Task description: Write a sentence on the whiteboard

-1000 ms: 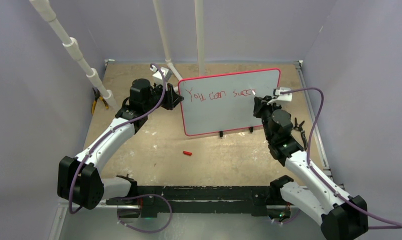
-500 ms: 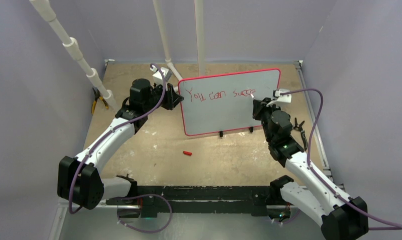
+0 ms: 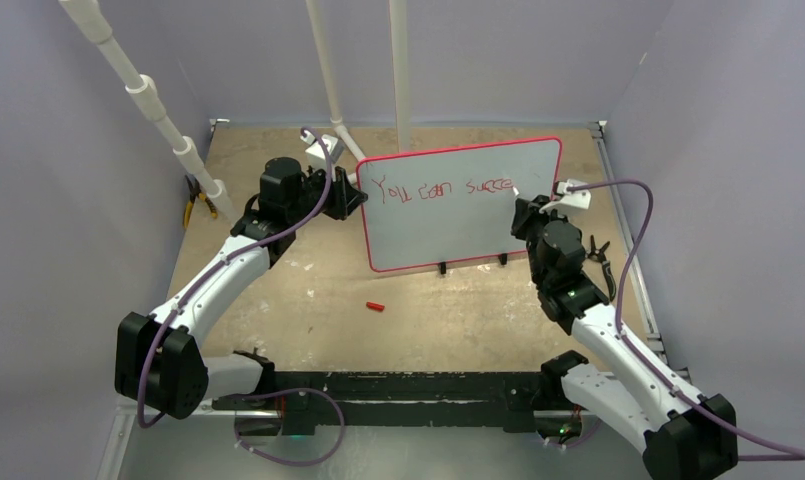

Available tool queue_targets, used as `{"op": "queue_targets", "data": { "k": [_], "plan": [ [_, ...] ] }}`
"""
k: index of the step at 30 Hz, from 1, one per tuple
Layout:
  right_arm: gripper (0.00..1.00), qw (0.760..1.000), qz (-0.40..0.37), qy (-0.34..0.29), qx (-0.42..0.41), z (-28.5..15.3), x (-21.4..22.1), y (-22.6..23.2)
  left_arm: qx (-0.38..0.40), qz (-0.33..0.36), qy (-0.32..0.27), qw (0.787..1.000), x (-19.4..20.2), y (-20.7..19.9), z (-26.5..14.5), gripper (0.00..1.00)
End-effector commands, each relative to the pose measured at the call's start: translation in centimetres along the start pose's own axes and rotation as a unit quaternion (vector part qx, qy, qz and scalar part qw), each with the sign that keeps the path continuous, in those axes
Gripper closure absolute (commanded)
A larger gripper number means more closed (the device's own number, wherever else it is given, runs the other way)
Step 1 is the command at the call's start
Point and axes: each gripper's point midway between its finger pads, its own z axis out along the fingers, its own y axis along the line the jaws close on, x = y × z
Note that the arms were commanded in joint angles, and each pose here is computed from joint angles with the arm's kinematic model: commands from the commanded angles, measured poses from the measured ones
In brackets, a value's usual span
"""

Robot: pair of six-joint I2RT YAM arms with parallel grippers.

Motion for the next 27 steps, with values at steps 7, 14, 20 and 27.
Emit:
{"op": "queue_targets", "data": {
  "k": [7, 14, 20, 27],
  "plan": [
    [1.0, 0.999, 0.014, -0.044, 0.016, 0.0, -3.1, -0.2, 0.015, 0.021, -0.021, 0.999, -1.1, -1.0, -0.6, 0.84],
    [1.0, 0.998, 0.014, -0.051, 0.018, 0.7, -3.3, 0.0, 0.015, 0.021, -0.021, 0.999, -1.1, -1.1, -0.6, 0.84],
    [1.0, 0.998, 0.015, -0.058, 0.029, 0.8, -3.8, -0.2, 0.015, 0.021, -0.02, 0.999, -1.1, -1.1, -0.6, 0.84],
    [1.0, 0.997, 0.016, -0.072, 0.027, 0.6, -4.7, -0.1, 0.015, 0.022, -0.019, 0.999, -1.1, -1.1, -0.5, 0.84]
  ]
}}
